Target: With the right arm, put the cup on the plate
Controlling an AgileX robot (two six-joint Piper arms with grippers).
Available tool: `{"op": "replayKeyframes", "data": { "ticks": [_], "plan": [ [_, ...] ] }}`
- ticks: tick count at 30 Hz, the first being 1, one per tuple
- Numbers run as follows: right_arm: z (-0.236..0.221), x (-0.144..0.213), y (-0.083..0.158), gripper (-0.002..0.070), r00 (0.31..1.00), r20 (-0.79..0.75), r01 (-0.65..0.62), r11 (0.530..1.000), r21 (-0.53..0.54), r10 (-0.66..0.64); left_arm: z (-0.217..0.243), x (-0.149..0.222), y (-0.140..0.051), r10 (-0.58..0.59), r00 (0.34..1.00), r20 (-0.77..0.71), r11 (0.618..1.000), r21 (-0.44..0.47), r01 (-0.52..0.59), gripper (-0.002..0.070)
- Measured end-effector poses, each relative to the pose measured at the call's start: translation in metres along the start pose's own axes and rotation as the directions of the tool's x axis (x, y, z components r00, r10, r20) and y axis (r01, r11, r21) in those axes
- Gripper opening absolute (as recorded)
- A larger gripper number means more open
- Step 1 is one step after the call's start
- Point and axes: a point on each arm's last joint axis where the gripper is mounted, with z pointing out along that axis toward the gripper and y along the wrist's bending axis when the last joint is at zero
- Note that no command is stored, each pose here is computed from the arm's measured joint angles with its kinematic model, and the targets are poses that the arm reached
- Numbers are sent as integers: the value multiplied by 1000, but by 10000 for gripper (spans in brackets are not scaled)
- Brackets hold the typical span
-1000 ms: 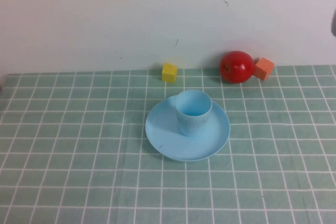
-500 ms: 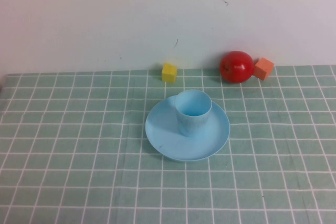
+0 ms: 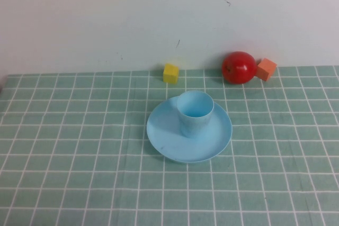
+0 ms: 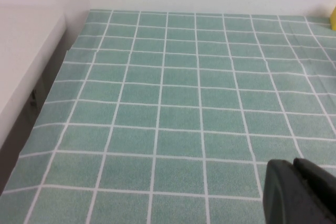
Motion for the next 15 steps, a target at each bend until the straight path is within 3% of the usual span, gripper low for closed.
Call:
{"op": "replayKeyframes", "data": {
  "ticks": [8,12,15],
  "plan": [
    [-11,6,1,-3,997,57,50,997,52,-53,0,0,0,0,1000,0,1000,0,0,-3],
    [-14,17,-2,-3,984,170,22,975,222,-61,0,0,0,0,1000,0,1000,0,0,-3],
    [-3,30,-5,-3,957,287,-70,924,375,-44,0,0,0,0,1000,0,1000,0,0,-3]
  ]
}}
